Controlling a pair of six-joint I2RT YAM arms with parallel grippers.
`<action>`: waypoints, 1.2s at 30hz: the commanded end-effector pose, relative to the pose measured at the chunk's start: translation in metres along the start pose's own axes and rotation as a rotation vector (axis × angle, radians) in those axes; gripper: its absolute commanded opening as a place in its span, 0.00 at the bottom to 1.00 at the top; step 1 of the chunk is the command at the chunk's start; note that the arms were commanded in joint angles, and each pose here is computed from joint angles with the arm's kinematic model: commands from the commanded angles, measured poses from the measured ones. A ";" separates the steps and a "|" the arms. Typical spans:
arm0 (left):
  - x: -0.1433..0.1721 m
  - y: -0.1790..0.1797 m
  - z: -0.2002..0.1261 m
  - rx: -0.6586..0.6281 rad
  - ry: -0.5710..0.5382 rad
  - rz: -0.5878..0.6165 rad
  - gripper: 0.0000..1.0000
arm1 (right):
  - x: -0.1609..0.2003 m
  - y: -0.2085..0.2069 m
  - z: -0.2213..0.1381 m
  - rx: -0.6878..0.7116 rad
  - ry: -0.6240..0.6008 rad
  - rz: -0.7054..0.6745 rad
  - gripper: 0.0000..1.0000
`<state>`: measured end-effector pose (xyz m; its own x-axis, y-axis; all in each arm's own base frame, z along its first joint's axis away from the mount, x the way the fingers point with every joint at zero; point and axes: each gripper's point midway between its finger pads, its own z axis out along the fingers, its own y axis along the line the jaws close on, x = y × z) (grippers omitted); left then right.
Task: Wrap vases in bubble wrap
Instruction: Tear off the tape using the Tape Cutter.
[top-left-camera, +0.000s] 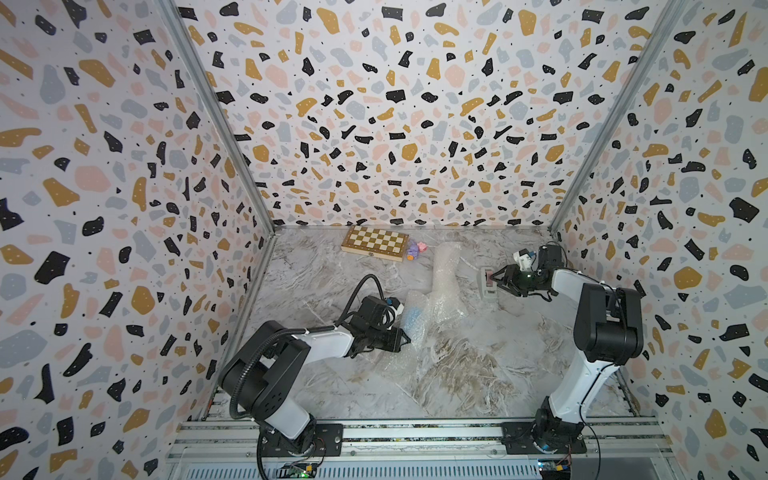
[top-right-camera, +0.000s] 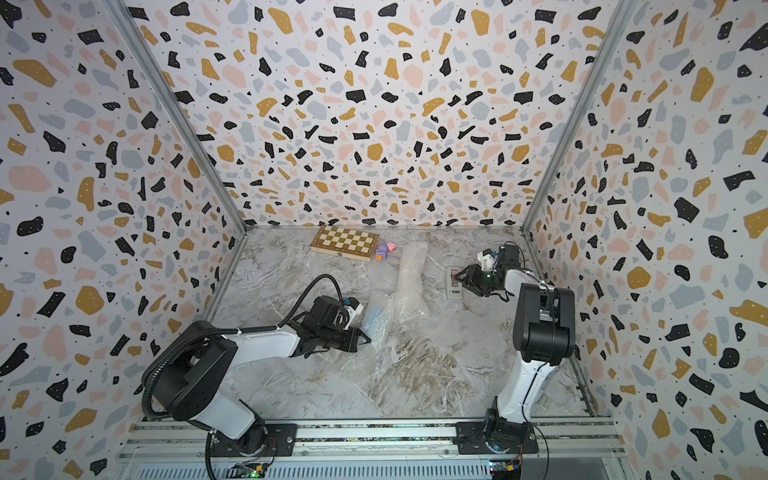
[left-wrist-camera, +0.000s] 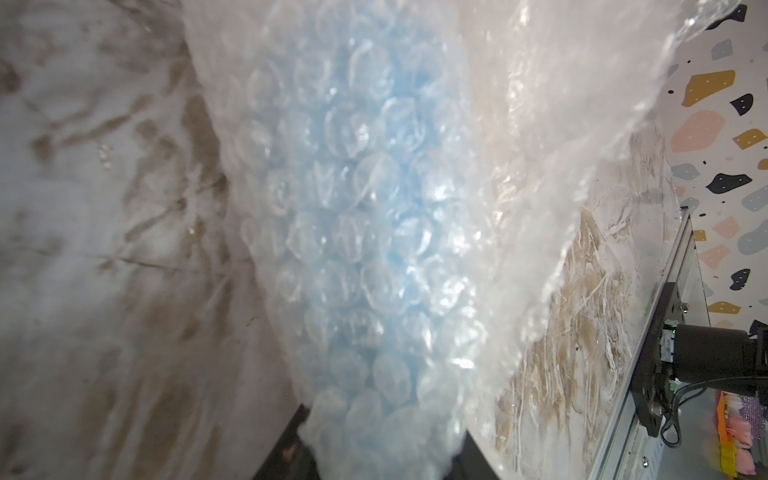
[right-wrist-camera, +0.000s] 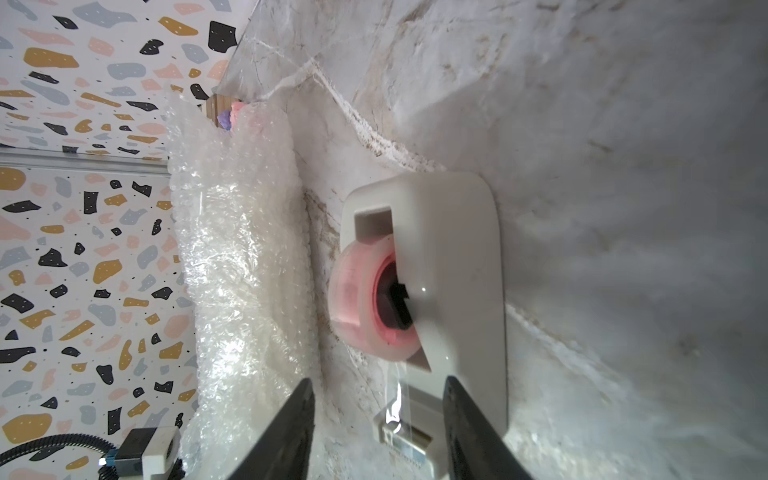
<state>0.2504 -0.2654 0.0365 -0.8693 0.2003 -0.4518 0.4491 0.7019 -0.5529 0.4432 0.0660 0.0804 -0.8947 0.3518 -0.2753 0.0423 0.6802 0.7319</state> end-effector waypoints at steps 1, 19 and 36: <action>0.001 -0.004 -0.001 0.007 0.008 0.010 0.39 | -0.003 0.019 0.003 -0.041 0.020 -0.054 0.51; 0.004 0.000 -0.001 -0.013 0.018 0.012 0.38 | 0.013 0.012 0.011 -0.108 0.064 -0.011 0.32; 0.009 0.004 -0.004 -0.032 0.016 0.009 0.37 | 0.005 0.032 -0.004 -0.212 0.031 0.042 0.00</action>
<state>0.2504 -0.2634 0.0365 -0.8693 0.1998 -0.4521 0.4463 0.7103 -0.5443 0.4385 0.0785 0.0716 -0.9120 0.3610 -0.1949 0.0550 0.5783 0.8140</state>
